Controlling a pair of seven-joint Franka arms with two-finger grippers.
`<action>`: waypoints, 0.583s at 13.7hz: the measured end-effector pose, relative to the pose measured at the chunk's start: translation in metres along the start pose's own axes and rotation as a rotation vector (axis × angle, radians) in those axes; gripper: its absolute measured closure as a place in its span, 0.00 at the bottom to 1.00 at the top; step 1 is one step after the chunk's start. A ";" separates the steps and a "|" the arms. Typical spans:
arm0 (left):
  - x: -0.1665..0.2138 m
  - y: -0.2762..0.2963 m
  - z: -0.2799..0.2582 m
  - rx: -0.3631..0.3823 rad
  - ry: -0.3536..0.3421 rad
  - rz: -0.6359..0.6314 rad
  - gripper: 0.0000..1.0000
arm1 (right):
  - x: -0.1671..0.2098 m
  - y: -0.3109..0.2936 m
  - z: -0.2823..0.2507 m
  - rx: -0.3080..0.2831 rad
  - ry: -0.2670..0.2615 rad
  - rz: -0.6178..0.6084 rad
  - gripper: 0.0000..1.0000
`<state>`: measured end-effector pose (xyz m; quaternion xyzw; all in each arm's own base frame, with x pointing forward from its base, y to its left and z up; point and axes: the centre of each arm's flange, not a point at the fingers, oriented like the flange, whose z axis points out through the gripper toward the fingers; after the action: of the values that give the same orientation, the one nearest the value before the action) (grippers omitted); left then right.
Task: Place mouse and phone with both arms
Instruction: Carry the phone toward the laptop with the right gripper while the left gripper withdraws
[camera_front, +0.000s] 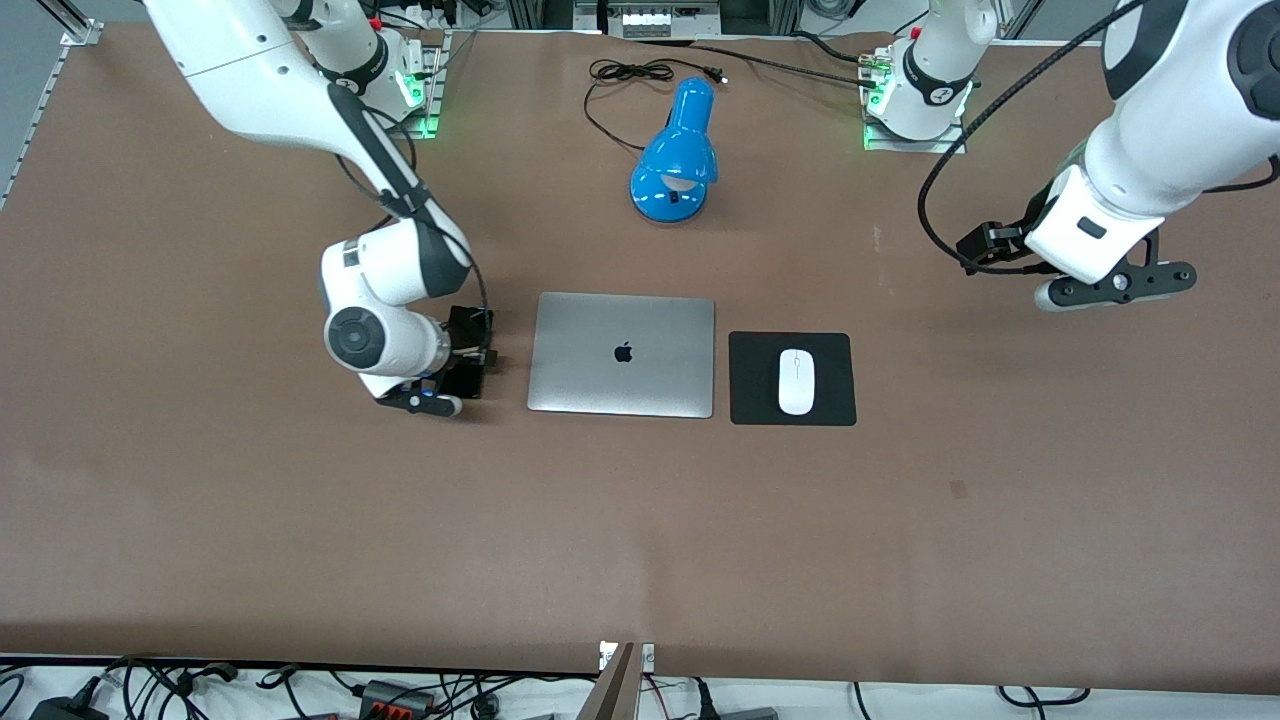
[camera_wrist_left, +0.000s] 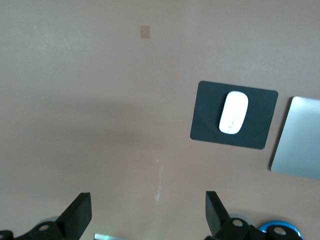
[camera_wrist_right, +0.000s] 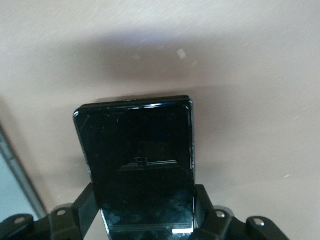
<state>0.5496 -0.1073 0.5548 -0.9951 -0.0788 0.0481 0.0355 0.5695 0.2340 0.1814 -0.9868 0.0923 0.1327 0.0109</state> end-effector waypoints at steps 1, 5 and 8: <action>-0.001 -0.007 0.001 -0.001 0.013 -0.013 0.00 | -0.002 -0.005 0.000 -0.001 0.001 0.000 0.19; -0.003 -0.017 -0.009 -0.006 0.044 -0.017 0.00 | -0.002 -0.004 0.005 -0.006 -0.003 0.003 0.19; -0.004 -0.017 -0.012 -0.008 0.053 0.020 0.00 | -0.001 -0.003 0.012 -0.008 -0.008 0.005 0.19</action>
<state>0.5448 -0.0922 0.5682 -0.9969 -0.0680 0.0220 0.0333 0.5665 0.2375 0.1702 -0.9861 0.0939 0.1372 0.0069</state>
